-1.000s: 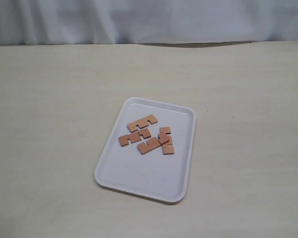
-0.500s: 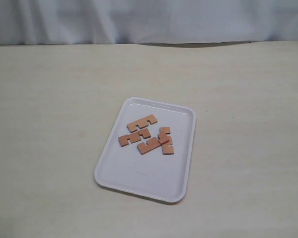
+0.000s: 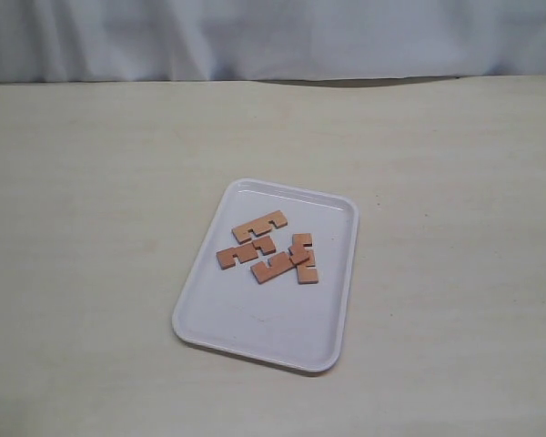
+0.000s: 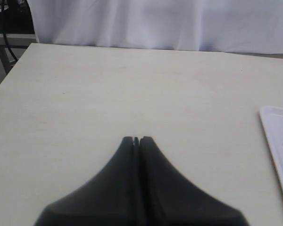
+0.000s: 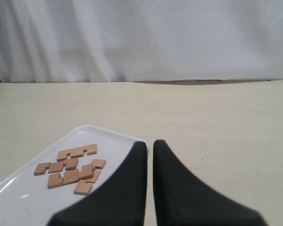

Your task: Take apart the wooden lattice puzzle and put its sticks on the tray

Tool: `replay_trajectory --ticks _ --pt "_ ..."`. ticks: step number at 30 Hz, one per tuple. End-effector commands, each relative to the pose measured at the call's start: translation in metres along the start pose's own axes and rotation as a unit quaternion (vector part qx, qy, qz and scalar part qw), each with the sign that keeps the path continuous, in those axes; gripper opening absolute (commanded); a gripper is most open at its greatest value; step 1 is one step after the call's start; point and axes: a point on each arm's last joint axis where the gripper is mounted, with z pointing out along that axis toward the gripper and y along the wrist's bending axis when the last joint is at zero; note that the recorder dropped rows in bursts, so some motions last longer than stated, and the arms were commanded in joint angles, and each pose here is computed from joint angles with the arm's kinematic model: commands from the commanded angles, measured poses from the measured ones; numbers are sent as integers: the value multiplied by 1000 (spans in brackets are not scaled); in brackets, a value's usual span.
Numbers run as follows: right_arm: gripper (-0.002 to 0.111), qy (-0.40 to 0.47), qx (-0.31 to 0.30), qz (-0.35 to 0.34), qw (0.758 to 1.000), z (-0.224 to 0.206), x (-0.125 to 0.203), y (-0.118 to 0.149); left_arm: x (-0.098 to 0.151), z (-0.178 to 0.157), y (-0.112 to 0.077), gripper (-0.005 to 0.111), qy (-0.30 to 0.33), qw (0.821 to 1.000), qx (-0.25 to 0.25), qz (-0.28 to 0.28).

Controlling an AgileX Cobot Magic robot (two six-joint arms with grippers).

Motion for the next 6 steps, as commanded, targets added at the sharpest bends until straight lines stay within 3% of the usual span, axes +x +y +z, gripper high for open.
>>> replay_trajectory --ticks 1,6 --pt "4 -5 -2 1 1000 0 0 0 0 0 0 0 -3 1000 0 -1" --pt "4 -5 -2 1 1000 0 0 0 0 0 0 0 -5 1000 0 -1"
